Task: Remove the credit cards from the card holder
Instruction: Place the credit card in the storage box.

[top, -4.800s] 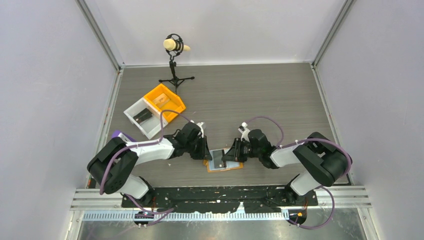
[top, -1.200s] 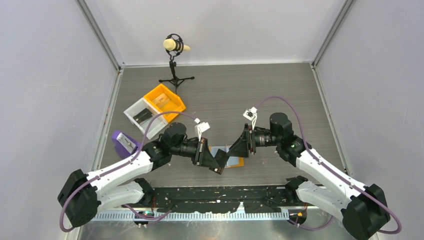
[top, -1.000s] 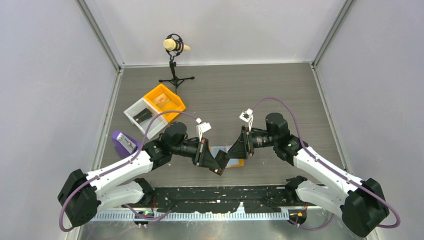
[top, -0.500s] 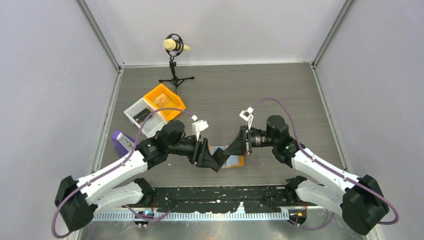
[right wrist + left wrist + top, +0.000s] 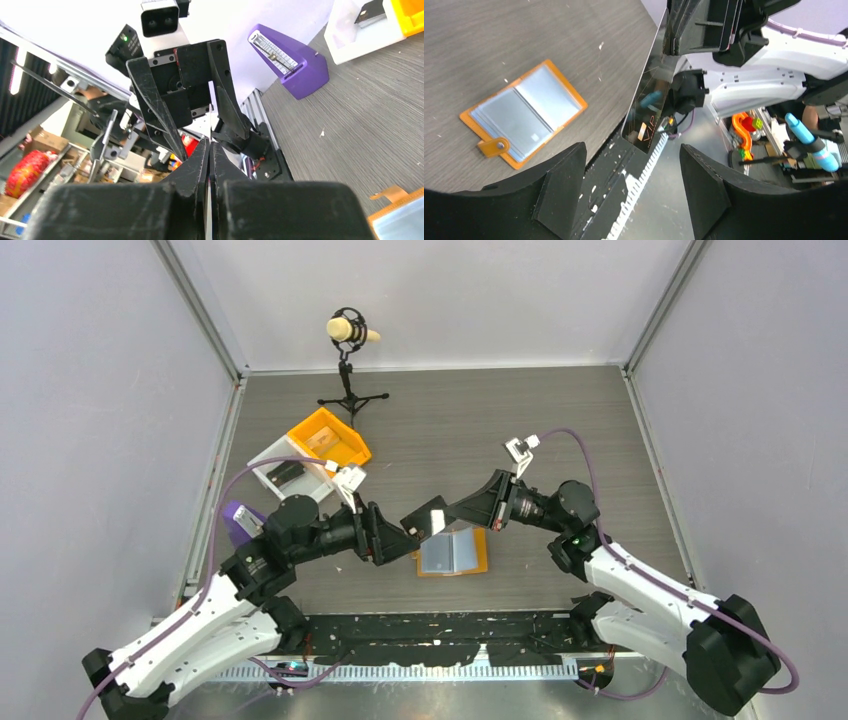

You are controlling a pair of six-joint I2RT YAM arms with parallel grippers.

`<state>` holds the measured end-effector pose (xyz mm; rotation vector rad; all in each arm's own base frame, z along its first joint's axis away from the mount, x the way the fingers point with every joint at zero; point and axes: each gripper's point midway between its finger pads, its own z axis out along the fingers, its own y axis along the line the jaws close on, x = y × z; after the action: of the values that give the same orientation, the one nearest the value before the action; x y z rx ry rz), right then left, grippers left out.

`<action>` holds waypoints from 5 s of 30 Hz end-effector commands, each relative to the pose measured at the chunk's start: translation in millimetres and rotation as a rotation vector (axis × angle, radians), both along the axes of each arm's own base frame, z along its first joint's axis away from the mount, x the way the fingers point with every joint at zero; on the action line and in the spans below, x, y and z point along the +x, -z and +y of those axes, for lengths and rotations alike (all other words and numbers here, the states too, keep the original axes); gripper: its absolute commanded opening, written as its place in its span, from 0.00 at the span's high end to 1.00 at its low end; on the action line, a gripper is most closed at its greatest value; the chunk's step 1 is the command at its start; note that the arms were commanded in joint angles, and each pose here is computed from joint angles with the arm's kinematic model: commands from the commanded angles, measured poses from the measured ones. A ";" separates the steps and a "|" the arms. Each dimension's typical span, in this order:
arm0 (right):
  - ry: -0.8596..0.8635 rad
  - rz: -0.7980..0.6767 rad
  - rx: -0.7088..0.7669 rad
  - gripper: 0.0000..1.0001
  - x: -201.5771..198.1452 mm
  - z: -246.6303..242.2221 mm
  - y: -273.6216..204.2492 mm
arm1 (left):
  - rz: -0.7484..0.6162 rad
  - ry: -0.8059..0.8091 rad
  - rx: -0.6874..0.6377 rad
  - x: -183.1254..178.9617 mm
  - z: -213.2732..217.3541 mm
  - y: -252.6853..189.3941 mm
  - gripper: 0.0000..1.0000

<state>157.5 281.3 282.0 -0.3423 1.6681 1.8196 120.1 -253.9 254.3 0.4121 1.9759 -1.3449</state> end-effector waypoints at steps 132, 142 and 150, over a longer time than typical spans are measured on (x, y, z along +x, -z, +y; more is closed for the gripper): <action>0.276 -0.090 -0.234 0.05 11.3 -39.2 37.6 | 0.695 -0.955 0.541 281.5 323.9 135.3 1.00; 0.278 -0.088 -0.231 0.05 11.9 -39.0 35.4 | 0.692 -0.975 0.559 287.3 330.8 135.5 1.00; 0.274 -0.089 -0.229 0.05 11.8 -38.7 33.6 | 0.624 -0.971 0.505 289.6 322.3 109.4 1.00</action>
<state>164.0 242.3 221.3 -0.2642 1.8497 1.3988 397.5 66.7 107.3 -0.8292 2.5901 -0.3301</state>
